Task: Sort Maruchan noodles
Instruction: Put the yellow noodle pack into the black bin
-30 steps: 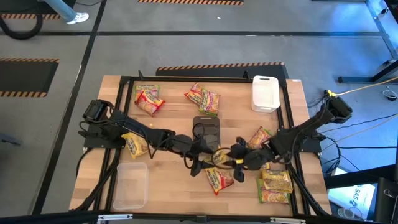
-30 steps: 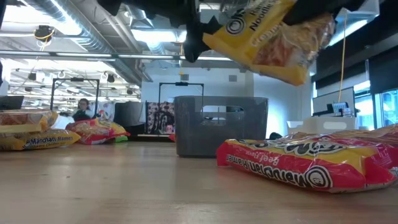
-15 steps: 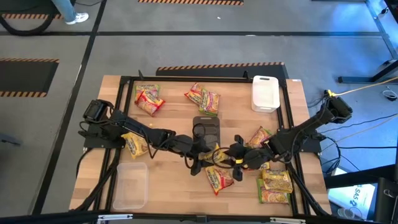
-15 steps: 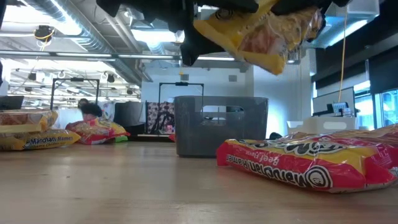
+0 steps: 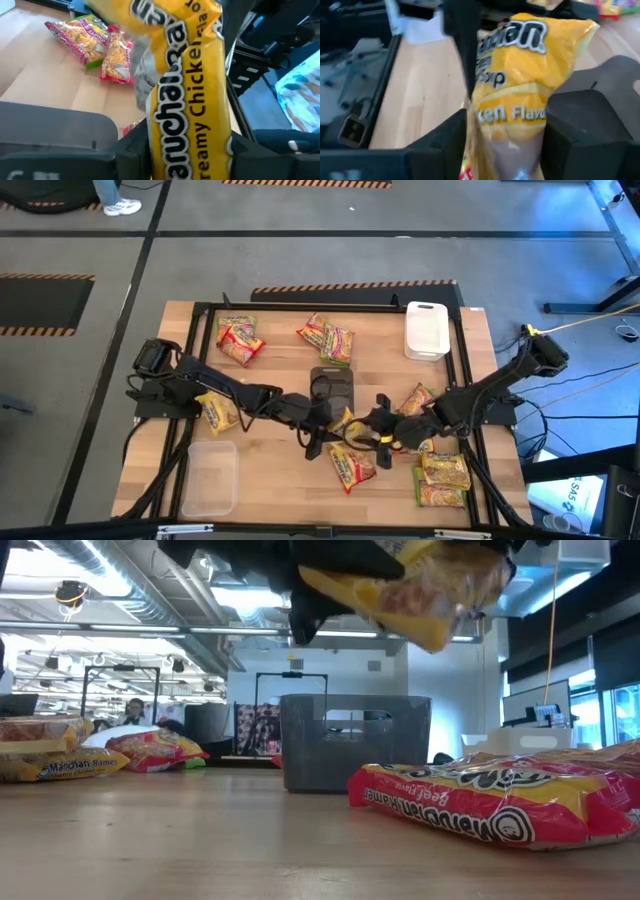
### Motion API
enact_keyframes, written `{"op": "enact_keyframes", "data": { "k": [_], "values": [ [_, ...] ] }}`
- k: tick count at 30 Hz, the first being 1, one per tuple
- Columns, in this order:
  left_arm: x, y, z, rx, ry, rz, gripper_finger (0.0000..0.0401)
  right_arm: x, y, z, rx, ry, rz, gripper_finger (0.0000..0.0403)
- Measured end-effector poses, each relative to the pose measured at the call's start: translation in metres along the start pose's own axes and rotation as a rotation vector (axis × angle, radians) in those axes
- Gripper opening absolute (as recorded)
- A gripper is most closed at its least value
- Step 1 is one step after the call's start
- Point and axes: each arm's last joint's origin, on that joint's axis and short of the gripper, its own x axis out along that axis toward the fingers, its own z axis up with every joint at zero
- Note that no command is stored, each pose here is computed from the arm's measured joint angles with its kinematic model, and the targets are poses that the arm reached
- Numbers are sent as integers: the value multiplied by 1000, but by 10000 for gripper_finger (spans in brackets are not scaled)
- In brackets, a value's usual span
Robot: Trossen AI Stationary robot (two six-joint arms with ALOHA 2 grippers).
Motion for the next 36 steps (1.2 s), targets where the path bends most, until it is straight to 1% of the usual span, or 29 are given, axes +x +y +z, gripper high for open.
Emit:
{"op": "enact_keyframes", "data": {
  "k": [3,6,8,10,13,15,18,22,25,28,30,32,34,36],
  "values": [
    [-12,3,10,17,5,20,124,-24,-4,8,4,-7,34,219],
    [-23,9,16,40,24,60,125,-50,-4,5,-41,7,22,231],
    [-33,12,25,54,11,75,126,-65,-2,1,-90,7,-11,235],
    [-45,19,32,67,32,100,126,-71,-1,-7,-143,5,-90,237],
    [-54,34,35,97,78,156,127,-70,-2,-23,-189,-26,-198,237],
    [-60,46,37,114,129,201,127,-65,-8,-35,-213,-11,-241,237],
    [-69,59,50,149,228,268,127,-55,-20,-54,-235,14,-306,237],
    [-69,74,70,214,384,329,128,-44,-38,-77,-243,59,-378,237],
    [-67,80,95,256,447,346,128,-38,-47,-86,-209,68,-399,237],
    [-62,88,106,271,593,357,128,-34,-54,-92,-166,74,-409,237],
    [-56,93,113,282,662,354,128,-32,-56,-94,-143,71,-398,237],
    [-53,96,123,290,690,350,128,-31,-57,-97,-133,79,-392,237],
    [-47,100,126,286,721,352,128,-31,-57,-99,-123,78,-385,237],
    [-37,104,123,289,735,331,128,-30,-58,-101,-116,76,-384,237]
  ]
}}
